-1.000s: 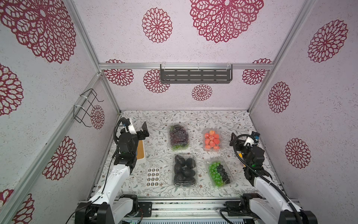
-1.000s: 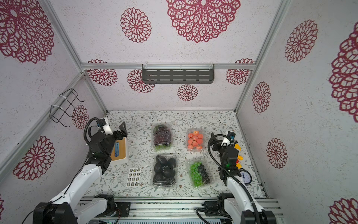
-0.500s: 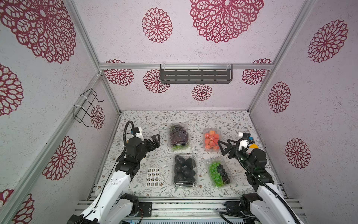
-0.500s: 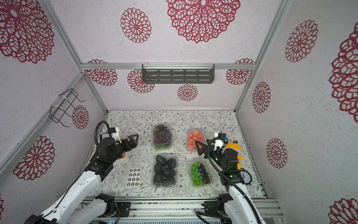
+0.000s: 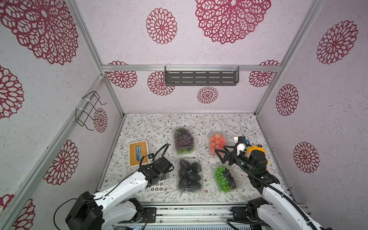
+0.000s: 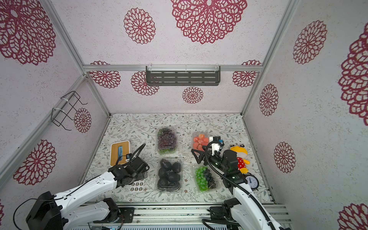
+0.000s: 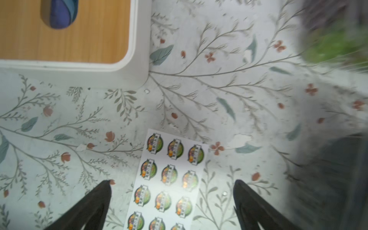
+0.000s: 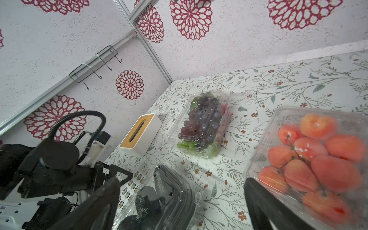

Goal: Label fruit boxes
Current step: Pick up the label sticker from the center of the board.

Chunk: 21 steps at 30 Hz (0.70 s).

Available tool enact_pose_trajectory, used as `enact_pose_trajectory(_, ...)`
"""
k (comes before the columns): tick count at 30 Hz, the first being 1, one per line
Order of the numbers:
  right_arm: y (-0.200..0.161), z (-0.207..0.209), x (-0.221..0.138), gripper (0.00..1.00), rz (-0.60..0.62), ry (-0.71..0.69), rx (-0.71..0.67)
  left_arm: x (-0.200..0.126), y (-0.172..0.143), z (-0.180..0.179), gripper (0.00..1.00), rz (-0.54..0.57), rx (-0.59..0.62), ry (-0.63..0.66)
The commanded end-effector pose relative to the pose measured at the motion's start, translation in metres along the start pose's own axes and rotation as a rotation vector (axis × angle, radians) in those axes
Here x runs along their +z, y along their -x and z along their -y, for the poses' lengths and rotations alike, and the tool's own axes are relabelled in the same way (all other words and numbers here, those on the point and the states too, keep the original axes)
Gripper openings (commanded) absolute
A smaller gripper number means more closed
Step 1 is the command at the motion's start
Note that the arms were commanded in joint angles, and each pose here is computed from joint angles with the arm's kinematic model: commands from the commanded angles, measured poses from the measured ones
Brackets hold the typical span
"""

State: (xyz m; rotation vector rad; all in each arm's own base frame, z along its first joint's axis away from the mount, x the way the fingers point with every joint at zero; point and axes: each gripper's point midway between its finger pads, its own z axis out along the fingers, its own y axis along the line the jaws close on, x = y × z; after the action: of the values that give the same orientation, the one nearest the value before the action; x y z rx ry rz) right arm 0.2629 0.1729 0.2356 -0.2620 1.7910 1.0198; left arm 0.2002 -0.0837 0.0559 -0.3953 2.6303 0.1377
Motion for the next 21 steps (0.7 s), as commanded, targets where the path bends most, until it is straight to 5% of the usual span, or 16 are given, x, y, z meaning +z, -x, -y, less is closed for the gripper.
enact_pose_trajectory(1,0.011,-0.016,-0.002,0.99,0.040,0.063,-0.029,0.011,-0.010,0.006,0.98,-0.024,-0.031,-0.033)
enact_pose_trajectory(8,0.009,-0.010,-0.003,0.99,0.048,0.034,-0.030,0.029,-0.022,0.030,0.99,-0.105,0.017,-0.117)
enact_pose_trajectory(15,0.007,-0.003,0.000,0.99,0.041,0.006,-0.024,0.039,-0.025,0.001,0.99,-0.120,0.009,0.071)
enact_pose_trajectory(21,0.004,0.003,0.004,0.99,0.022,-0.012,-0.010,0.033,-0.027,-0.005,0.99,-0.104,-0.012,0.027)
